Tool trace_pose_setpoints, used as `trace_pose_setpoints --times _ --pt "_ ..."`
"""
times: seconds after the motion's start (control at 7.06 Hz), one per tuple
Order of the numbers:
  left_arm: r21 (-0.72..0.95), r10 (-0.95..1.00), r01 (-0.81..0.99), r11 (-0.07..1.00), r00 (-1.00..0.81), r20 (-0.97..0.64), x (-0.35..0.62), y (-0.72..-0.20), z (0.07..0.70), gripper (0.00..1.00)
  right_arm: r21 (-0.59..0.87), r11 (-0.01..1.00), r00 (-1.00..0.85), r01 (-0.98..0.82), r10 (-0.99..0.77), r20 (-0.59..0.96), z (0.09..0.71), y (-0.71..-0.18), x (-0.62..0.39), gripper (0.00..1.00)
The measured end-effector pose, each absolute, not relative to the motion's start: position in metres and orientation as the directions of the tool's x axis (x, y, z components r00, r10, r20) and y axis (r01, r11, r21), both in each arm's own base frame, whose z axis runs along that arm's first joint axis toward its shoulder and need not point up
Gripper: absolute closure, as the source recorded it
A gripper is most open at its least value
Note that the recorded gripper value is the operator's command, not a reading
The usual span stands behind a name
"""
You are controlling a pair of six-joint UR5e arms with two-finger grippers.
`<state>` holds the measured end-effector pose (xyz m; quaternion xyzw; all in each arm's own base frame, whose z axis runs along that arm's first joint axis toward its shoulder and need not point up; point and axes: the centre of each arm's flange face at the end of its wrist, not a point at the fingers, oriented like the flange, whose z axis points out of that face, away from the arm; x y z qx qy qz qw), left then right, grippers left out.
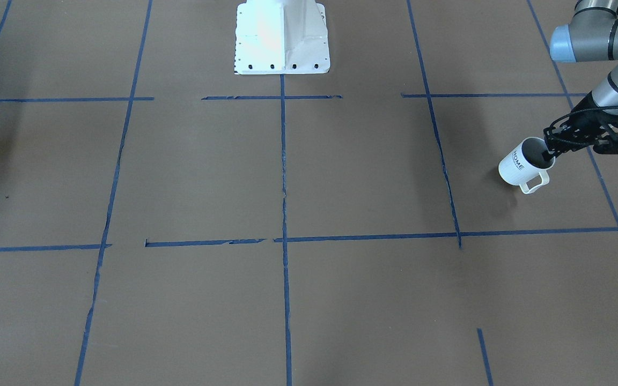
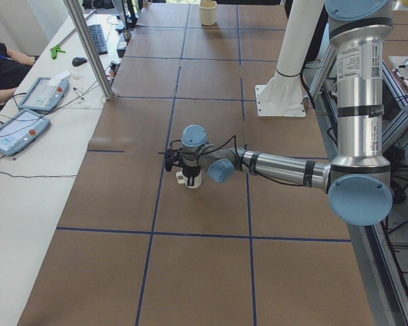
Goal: Left arm hands cup to right arm to dump lemon
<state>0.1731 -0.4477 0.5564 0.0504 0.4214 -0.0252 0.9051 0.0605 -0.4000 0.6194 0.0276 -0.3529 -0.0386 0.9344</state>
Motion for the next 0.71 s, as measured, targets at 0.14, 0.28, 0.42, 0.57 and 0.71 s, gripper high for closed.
trace_pose_setpoints --times 0.14,0.28,0.42,0.57,0.71 --pt "0.065 -0.011 0.094 0.993 0.644 -0.765 0.173 -0.452 0.545 1.00 0.103 0.993 0.747 0.054 -0.109 0.656 0.617 -0.402 0.060 0.00" --pt "0.044 -0.037 0.108 0.993 0.649 -0.760 0.176 -0.463 0.523 1.00 0.149 0.987 0.743 0.059 -0.143 0.654 0.612 -0.405 0.057 0.15" --pt "0.005 -0.087 0.138 0.990 0.647 -0.758 0.183 -0.480 0.490 1.00 0.214 0.974 0.736 0.071 -0.196 0.648 0.604 -0.412 0.051 0.13" --pt "-0.050 -0.155 0.182 0.982 0.628 -0.762 0.197 -0.499 0.444 1.00 0.308 0.946 0.724 0.096 -0.279 0.631 0.593 -0.426 0.039 0.00" --pt "-0.100 -0.198 0.193 0.976 0.606 -0.770 0.217 -0.515 0.399 1.00 0.425 0.894 0.698 0.142 -0.395 0.597 0.578 -0.448 0.013 0.00"
